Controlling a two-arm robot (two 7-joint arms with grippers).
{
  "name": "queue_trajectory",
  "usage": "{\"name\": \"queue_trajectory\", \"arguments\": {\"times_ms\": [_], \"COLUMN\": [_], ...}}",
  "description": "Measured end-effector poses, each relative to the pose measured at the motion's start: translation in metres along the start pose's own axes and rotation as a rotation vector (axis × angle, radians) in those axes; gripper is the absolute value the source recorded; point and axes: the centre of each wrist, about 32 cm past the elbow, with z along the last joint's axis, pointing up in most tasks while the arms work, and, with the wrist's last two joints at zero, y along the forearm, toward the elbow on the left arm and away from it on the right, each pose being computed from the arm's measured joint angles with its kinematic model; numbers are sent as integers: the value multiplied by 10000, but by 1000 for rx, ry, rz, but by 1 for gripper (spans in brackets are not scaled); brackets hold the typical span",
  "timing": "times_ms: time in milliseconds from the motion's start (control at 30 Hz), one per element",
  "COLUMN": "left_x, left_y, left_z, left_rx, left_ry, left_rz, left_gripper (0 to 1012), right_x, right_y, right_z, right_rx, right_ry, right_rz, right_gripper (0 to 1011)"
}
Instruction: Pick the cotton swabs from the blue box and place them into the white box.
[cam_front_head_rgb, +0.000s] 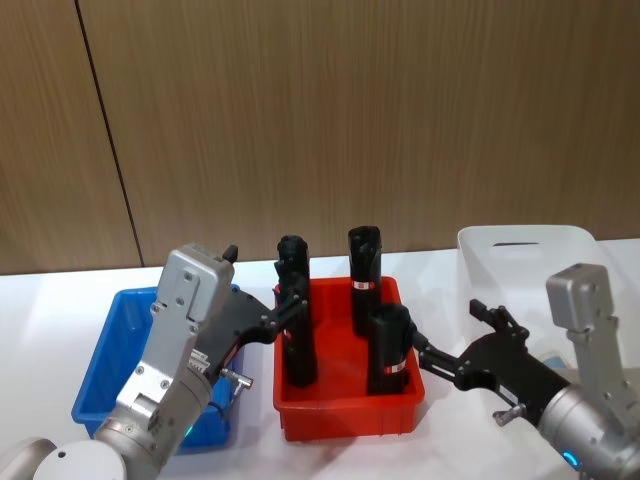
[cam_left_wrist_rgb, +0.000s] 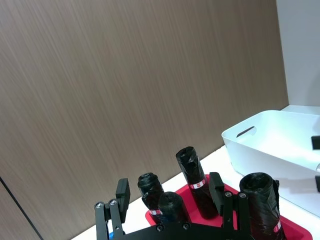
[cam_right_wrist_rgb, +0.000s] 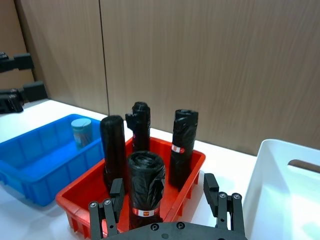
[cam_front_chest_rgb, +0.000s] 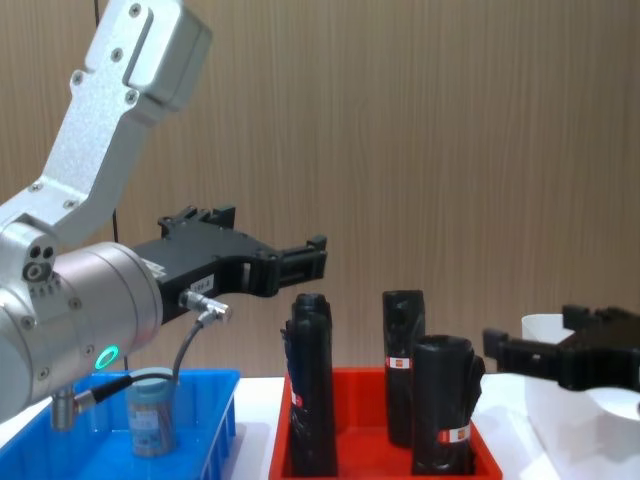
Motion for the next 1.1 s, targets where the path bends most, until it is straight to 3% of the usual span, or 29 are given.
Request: {"name": "queue_trajectory", "arguments": {"times_ms": [633, 1100], "left_x": [0, 0], "left_y": [0, 0], "left_z": [0, 0], "left_rx": [0, 0], "left_ry": [0, 0], "left_rz": [0, 0], "left_gripper": [1000, 1000], "right_x": [145, 164], "right_y": [341, 554], "right_z": [-125, -164], "right_rx": [-44, -75], "right_ry": [28, 37], "right_rz": [66, 119], "right_gripper": [1002, 1002]}}
